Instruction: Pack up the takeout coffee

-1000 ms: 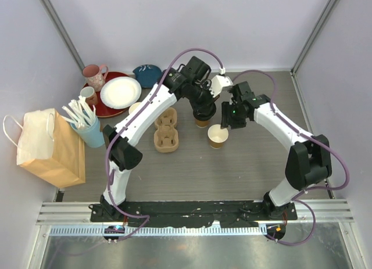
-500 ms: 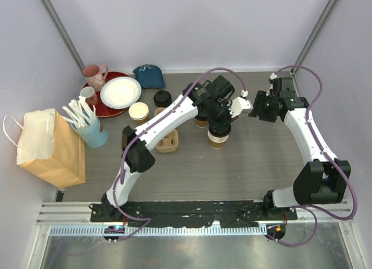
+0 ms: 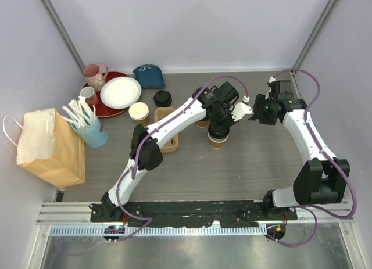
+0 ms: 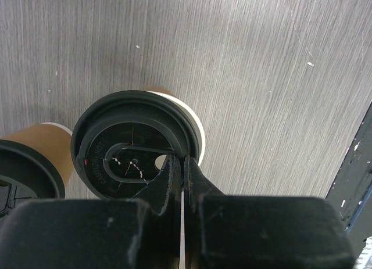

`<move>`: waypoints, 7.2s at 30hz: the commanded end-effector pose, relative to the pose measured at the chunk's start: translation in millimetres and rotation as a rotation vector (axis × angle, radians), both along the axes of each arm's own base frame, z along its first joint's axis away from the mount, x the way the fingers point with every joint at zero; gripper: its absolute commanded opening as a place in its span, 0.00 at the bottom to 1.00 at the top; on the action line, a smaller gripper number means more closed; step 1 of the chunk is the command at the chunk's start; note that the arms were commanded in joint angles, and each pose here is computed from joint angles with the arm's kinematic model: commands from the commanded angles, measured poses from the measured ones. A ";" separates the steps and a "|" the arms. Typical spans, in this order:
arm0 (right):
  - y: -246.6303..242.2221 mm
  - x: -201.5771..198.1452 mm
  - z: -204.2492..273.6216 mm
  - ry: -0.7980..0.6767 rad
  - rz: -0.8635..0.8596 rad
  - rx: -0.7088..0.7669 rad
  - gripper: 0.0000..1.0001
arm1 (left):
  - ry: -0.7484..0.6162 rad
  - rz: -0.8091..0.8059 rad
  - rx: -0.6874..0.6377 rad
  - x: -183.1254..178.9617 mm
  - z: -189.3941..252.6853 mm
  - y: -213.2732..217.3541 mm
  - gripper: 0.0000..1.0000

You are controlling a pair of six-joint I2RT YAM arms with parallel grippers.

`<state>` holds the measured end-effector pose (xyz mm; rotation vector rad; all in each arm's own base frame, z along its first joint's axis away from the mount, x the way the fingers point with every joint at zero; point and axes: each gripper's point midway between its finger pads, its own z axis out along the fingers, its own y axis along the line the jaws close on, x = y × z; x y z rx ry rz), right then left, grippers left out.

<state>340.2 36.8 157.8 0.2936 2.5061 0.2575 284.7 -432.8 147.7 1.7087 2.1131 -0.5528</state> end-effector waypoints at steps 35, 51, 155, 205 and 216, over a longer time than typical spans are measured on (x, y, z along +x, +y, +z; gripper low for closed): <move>-3.1 6.2 9.2 -0.049 0.007 -0.016 0.56 | 0.083 -0.005 -0.030 -24.5 -7.8 -0.8 0.00; 12.7 7.7 22.1 -0.094 0.071 0.053 0.56 | -0.005 -0.005 -0.168 -20.2 66.7 -8.1 0.44; 100.1 -91.0 -125.3 -0.157 1.593 -0.441 0.31 | 0.436 0.475 -0.283 25.2 -1.5 41.7 0.30; 157.4 -19.0 70.8 -0.584 0.775 -0.058 0.61 | 0.415 0.524 -0.358 35.2 39.3 48.1 0.32; 99.9 -21.0 3.6 -0.212 0.062 -0.001 0.49 | 0.427 0.632 -0.366 32.1 26.3 38.5 0.42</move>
